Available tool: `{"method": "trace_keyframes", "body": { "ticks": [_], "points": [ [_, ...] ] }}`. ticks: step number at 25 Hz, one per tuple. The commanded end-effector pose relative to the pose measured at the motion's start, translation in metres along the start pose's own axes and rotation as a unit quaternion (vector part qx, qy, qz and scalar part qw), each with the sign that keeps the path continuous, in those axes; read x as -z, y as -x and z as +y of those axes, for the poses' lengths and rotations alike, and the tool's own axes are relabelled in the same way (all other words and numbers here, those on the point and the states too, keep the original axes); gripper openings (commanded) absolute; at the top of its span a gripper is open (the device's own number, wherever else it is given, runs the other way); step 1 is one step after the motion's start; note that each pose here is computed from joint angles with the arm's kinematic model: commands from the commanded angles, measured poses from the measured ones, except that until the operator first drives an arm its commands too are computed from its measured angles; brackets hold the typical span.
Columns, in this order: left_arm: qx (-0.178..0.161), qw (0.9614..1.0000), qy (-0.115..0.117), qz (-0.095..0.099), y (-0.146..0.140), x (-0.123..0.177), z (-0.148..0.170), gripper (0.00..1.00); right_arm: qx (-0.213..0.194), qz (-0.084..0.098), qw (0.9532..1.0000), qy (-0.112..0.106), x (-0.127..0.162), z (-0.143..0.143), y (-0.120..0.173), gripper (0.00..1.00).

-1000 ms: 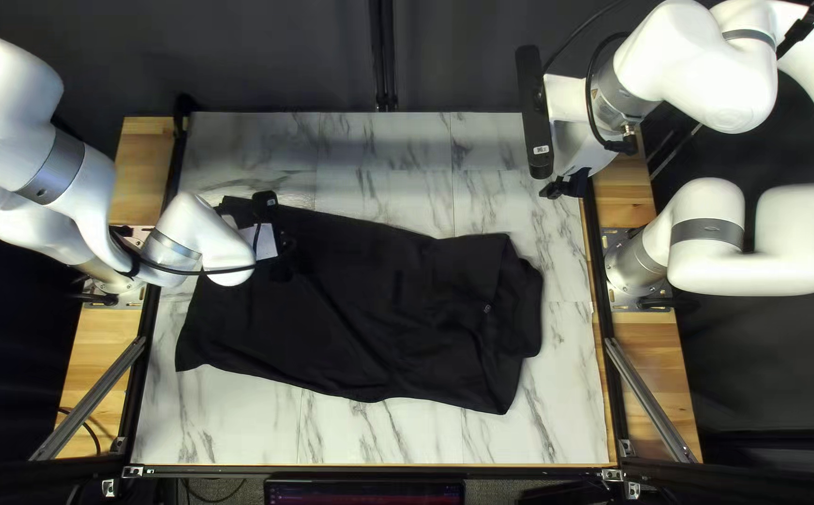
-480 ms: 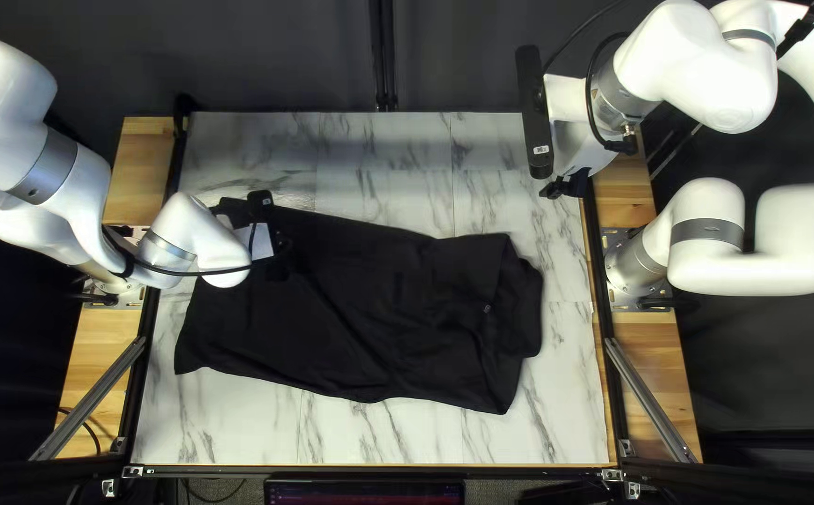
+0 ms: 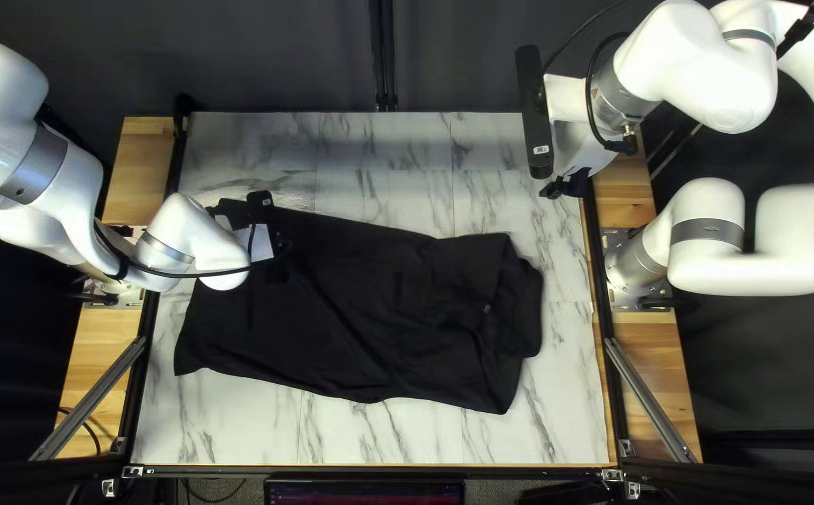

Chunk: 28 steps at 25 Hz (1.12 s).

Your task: Fold t-shirt

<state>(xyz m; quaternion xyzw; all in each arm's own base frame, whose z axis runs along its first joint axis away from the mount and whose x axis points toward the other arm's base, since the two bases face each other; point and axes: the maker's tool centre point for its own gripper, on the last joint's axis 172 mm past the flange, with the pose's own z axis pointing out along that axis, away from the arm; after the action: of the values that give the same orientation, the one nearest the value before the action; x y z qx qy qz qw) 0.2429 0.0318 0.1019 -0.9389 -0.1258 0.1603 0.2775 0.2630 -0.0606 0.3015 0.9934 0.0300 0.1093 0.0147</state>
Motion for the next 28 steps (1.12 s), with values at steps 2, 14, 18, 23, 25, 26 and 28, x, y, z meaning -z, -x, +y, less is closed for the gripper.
{"method": "trace_keyframes", "body": {
  "ticks": [2, 14, 18, 23, 25, 26, 28],
  "points": [
    [-0.034, 0.9988, 0.007, 0.034, -0.019, 0.05, -0.024, 1.0, 0.0, 0.0, 1.0, 0.0, 0.0, 0.0, 0.0, 1.0],
    [-0.192, 0.9638, 0.038, 0.182, -0.015, 0.179, -0.123, 1.0, 0.0, 0.0, 1.0, 0.0, 0.0, 0.0, 0.0, 1.0],
    [-0.235, 0.9408, 0.085, 0.229, -0.014, 0.21, -0.149, 1.0, 0.0, 0.0, 1.0, 0.0, 0.0, 0.0, 0.0, 1.0],
    [-0.237, 0.9242, 0.13, 0.27, -0.003, 0.229, -0.156, 1.0, 0.0, 0.0, 1.0, 0.0, 0.0, 0.0, 0.0, 1.0],
    [-0.237, 0.9242, 0.13, 0.27, -0.003, 0.229, -0.156, 1.0, 0.0, 0.0, 1.0, 0.0, 0.0, 0.0, 0.0, 1.0],
    [-0.237, 0.9242, 0.13, 0.27, -0.003, 0.229, -0.156, 1.0, 0.0, 0.0, 1.0, 0.0, 0.0, 0.0, 0.0, 1.0],
    [-0.237, 0.9242, 0.13, 0.27, -0.003, 0.229, -0.156, 1.0, 0.0, 0.0, 1.0, 0.0, 0.0, 0.0, 0.0, 1.0]
  ]
}}
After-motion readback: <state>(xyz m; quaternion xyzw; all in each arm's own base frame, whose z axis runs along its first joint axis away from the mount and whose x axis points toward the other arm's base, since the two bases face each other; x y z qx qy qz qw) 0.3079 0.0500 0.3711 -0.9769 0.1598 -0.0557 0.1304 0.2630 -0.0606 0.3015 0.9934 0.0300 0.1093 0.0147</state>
